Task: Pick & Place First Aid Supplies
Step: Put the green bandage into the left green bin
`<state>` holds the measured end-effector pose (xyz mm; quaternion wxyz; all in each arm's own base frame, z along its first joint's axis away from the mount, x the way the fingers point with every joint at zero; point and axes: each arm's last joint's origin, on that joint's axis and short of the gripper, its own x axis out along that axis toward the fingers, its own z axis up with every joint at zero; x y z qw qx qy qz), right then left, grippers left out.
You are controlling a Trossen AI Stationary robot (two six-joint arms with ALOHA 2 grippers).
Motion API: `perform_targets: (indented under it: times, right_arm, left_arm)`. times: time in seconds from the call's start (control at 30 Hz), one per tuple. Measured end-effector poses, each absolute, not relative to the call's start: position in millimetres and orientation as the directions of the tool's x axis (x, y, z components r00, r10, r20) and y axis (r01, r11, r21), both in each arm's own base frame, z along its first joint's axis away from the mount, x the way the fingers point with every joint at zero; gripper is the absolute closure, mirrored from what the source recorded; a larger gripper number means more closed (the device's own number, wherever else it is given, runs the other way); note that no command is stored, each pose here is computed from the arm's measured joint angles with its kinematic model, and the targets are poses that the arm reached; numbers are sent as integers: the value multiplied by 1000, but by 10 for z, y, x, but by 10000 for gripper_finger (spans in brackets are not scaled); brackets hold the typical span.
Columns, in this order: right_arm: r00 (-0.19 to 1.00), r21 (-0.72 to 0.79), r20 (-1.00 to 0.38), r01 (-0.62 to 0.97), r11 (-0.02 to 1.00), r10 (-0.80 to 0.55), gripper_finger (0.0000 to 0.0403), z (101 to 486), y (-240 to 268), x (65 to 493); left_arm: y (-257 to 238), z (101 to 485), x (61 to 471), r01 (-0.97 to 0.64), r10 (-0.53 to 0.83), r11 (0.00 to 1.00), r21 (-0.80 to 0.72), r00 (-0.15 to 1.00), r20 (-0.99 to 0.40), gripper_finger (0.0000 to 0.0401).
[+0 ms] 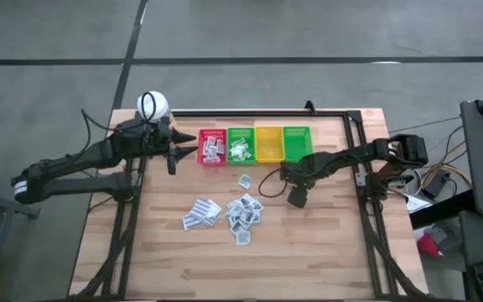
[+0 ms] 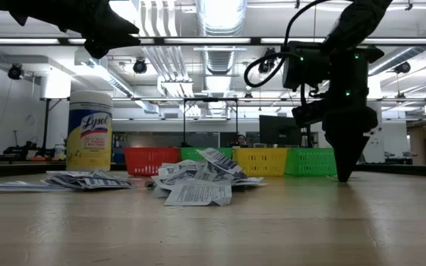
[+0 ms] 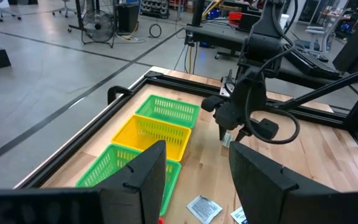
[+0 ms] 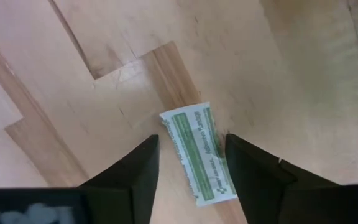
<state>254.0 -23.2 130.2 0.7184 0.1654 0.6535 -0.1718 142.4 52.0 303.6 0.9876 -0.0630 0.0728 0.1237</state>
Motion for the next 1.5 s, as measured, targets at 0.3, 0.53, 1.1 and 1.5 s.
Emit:
perform_targets:
  times: [0.3,0.53,1.1,1.5]
  right_arm:
    - [91,12,-995,464,886,-34,327,1308,-235,2553]
    - [94,16,-995,464,886,-31,385,1312,-237,2553]
    - [565,507,-757,193,840,327,394,2024,-587,2953]
    - [839,448,-509,64,892,195,394,2805,-1212,3371]
  left_arm:
    - [519,3036,1424,-254,235,961,-109,959,-159,227]
    - [519,3036,1424,-255,235,959,-123,959,-159,227]
    - [528,3023,1448,-256,234,958,-126,958,-168,227]
    - [553,2982,1512,-259,232,958,-125,953,-195,227]
